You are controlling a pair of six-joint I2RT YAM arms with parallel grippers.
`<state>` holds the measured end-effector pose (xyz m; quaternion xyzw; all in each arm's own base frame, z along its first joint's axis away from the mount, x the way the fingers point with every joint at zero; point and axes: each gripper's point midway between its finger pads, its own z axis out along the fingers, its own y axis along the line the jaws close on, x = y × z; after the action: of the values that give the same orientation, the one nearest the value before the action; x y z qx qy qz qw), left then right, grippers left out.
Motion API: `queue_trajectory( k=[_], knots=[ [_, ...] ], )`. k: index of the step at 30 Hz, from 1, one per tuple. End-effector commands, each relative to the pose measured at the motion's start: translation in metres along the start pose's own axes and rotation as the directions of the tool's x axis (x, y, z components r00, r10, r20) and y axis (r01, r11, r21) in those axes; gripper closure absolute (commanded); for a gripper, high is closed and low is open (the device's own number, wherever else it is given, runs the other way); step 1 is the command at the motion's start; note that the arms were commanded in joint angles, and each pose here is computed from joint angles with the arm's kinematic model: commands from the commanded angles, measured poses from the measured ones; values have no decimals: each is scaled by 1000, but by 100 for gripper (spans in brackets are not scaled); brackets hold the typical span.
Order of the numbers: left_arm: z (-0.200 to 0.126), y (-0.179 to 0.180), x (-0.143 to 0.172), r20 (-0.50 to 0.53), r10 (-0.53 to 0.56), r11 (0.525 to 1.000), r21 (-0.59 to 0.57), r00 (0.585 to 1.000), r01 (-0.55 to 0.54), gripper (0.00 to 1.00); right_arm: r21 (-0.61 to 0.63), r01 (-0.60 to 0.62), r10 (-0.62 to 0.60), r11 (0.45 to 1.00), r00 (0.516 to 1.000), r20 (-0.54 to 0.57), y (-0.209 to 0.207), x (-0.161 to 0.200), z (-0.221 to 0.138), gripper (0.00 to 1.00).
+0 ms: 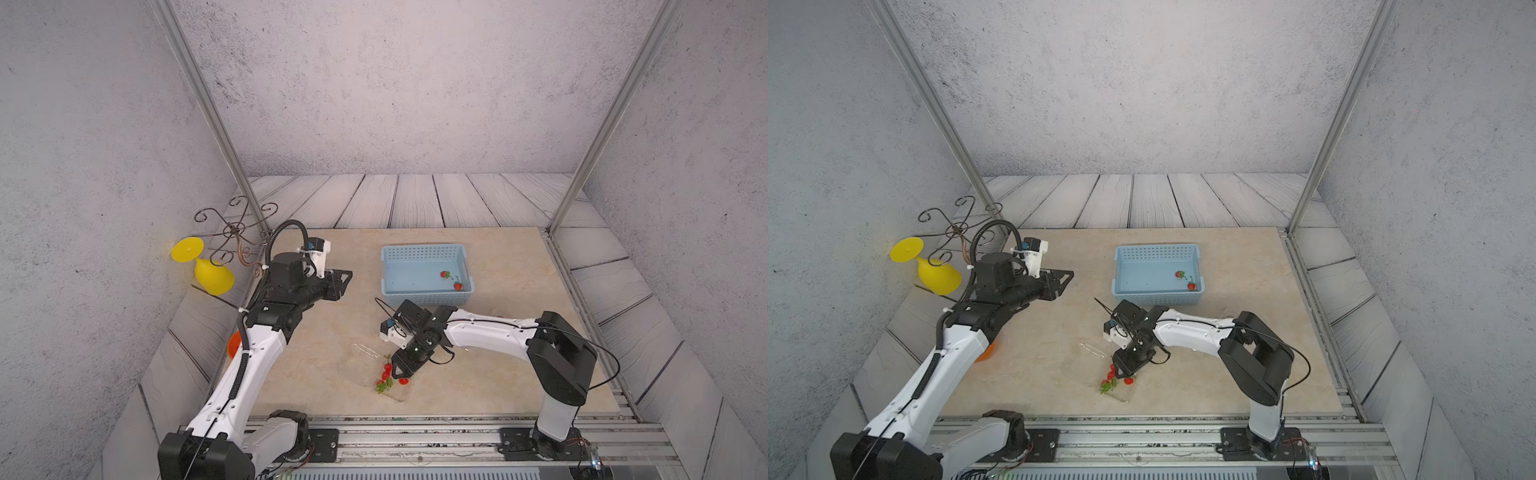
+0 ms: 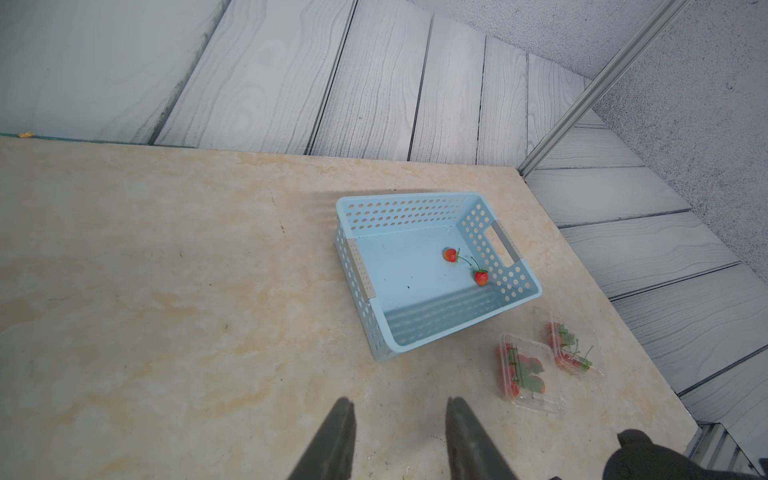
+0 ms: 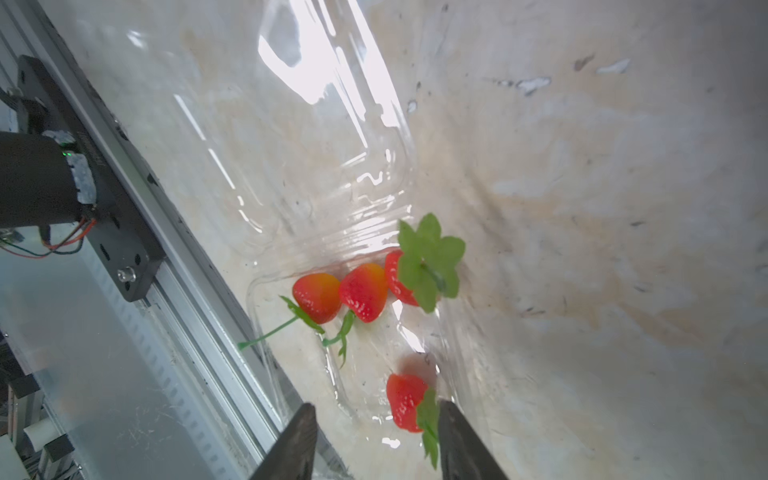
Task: Pack strawberries into containers
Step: Place the strawberry in the packing box, then pick up the strawberry from the basket.
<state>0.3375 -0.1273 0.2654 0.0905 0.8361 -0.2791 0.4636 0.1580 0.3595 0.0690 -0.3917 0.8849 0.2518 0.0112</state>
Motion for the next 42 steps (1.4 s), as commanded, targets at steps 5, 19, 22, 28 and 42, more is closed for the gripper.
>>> queue_trajectory(
  k=[5, 19, 22, 28, 42],
  knots=[
    [-1, 4, 2, 5, 4, 1000, -13, 1000, -4, 60, 37, 24, -31, 999, 977, 210, 5, -39, -89, 49],
    [-1, 5, 2, 2, 6, 1000, -17, 1000, -6, 60, 319, -347, 226, 882, 905, 360, -198, -86, -152, 48],
    [-1, 5, 3, 0, 6, 1000, -17, 1000, -6, 60, 393, -402, 266, 827, 896, 355, -239, -97, -149, 48],
    [0, 6, 4, -5, 4, 1000, -20, 1000, -4, 60, 460, -459, 332, 760, 882, 333, -302, -111, -128, 42],
    [4, 11, 6, -18, 0, 1000, -28, 1000, 0, 60, 467, -462, 372, 754, 886, 276, -349, -118, -87, 39]
  ],
)
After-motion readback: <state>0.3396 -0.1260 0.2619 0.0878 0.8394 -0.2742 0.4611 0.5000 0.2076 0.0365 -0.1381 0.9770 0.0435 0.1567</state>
